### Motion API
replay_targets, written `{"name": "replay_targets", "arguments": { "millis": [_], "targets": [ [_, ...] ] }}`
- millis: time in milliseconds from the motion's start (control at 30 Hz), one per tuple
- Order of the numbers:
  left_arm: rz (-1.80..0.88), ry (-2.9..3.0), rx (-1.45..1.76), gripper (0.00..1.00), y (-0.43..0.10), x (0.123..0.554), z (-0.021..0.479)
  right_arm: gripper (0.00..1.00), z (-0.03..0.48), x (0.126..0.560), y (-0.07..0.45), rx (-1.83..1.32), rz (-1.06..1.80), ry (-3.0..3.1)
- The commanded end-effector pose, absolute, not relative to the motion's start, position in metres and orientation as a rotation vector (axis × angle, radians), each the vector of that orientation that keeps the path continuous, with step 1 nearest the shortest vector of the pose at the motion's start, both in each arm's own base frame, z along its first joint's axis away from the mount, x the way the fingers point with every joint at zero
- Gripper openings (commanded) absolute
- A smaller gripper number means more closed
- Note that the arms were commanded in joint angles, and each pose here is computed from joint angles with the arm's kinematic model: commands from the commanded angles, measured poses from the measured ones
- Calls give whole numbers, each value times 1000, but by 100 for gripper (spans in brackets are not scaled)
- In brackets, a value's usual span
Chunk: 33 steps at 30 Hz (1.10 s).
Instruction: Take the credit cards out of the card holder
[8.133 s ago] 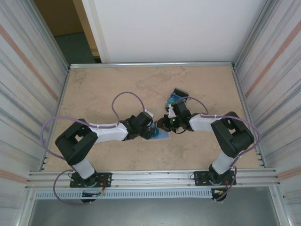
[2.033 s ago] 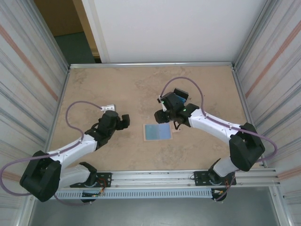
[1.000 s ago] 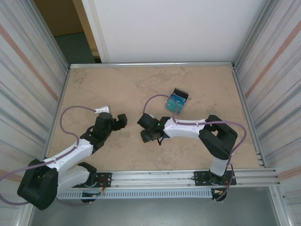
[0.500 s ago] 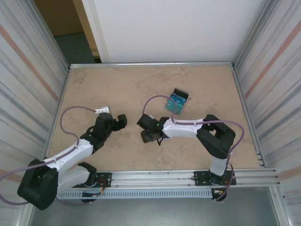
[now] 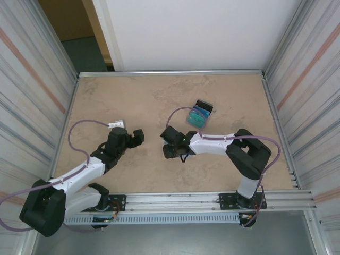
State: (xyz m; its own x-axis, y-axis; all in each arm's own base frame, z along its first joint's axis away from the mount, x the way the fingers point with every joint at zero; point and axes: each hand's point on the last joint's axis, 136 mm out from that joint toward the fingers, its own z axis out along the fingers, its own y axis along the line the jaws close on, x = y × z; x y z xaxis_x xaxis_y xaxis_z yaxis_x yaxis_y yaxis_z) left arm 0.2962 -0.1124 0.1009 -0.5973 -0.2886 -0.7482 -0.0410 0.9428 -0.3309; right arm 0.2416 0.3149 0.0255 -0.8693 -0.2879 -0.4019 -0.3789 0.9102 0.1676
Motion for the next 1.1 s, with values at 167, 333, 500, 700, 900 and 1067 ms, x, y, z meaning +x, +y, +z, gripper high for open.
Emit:
{"name": "replay_targets", "arguments": {
  "millis": [167,333,500,700,900,1067],
  "targets": [
    [-371,2170,-209,99,-115,299,115,28,21,238,299,-470,383,2721],
    [-418,2140,-159,99,-127,302,125,20,32,238,308,-576,475,2635],
    [-415,2107,-48,99,-144,304,136,17,42,235,319,-661,559,2565],
    [-323,2078,89,99,-163,305,147,20,50,240,313,-639,534,2550],
    [-321,2044,156,99,-178,309,153,27,58,244,302,-590,487,2532],
    [-331,2046,193,99,-187,311,152,28,61,247,289,-539,438,2533]
  ]
}}
